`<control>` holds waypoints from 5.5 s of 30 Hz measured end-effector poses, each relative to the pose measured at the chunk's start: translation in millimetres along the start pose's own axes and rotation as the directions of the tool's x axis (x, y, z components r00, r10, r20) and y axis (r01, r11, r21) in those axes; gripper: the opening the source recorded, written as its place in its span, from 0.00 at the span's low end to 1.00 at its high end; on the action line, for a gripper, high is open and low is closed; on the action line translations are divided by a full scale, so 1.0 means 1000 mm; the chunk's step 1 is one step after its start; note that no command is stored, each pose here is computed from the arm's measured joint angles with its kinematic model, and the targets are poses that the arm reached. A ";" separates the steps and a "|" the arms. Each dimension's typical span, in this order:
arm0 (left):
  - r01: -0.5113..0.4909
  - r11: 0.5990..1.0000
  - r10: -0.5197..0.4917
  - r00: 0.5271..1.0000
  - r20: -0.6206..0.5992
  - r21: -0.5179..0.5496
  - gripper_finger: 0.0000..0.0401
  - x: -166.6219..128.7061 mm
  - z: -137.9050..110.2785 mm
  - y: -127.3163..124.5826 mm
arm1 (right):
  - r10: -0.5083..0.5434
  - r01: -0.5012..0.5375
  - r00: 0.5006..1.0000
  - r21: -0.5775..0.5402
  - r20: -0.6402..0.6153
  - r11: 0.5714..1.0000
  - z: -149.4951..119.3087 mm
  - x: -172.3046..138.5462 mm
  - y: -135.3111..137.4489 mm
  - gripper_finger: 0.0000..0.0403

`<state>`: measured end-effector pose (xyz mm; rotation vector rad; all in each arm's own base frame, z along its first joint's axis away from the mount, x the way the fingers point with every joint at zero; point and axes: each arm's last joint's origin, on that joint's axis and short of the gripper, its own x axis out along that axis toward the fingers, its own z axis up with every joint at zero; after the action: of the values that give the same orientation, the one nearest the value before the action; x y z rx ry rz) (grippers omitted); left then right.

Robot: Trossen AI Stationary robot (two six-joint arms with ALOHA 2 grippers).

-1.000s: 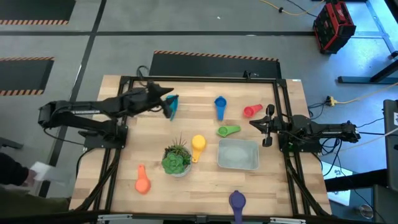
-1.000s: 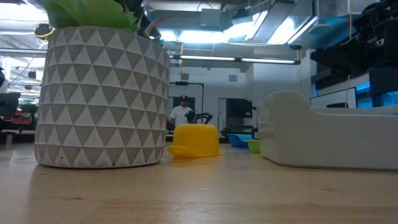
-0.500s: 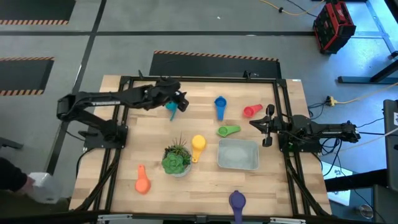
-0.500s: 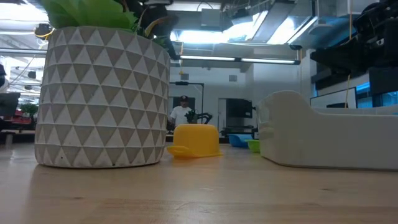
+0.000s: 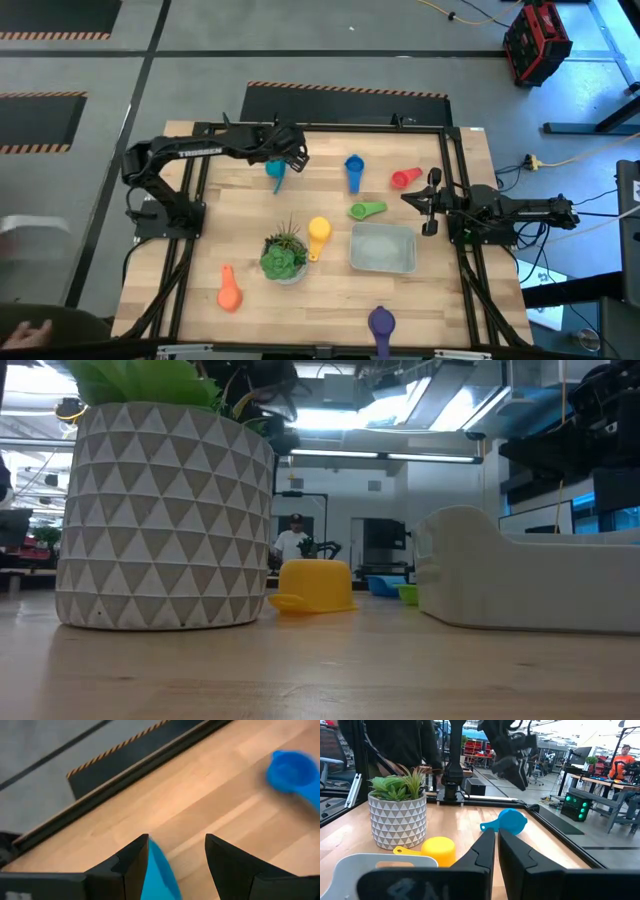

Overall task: Nest measuring cups in basket
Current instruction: Put the light blue measuring cup into the grey bin

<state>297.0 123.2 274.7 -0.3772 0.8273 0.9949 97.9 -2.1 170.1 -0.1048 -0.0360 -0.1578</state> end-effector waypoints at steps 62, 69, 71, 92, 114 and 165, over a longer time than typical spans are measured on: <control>0.025 0.986 -0.074 0.953 -0.294 -0.167 0.41 0.057 -0.127 -0.014 | 0.001 -0.001 1.000 0.000 0.000 1.000 0.000 0.000 0.000 0.07; 0.025 0.986 -0.074 0.953 -0.293 -0.167 0.29 0.057 -0.127 -0.014 | 0.001 -0.001 1.000 0.000 0.000 1.000 0.000 0.000 0.000 0.07; 0.025 0.986 -0.073 0.953 -0.292 -0.167 0.26 0.057 -0.127 -0.014 | 0.000 0.000 1.000 0.000 0.000 1.000 0.000 0.000 0.000 0.07; 0.090 0.988 -0.116 0.968 -0.222 -0.123 0.01 0.058 -0.121 -0.019 | 0.001 -0.001 1.000 0.000 0.000 1.000 0.000 0.000 0.000 0.07; 0.358 0.932 -0.361 0.930 -0.065 -0.052 0.01 0.044 -0.097 -0.031 | -0.034 0.032 0.998 0.041 0.045 0.999 0.005 0.000 -0.001 0.34; 0.932 0.362 -0.922 0.356 -0.152 -0.011 0.01 0.018 -0.081 -0.061 | -0.089 -0.047 0.884 -0.277 -0.458 0.960 0.136 0.163 -0.029 0.48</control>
<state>318.6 51.6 203.8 -0.7489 0.5949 -0.1828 250.3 -41.6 315.6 -0.3498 0.4722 -0.2065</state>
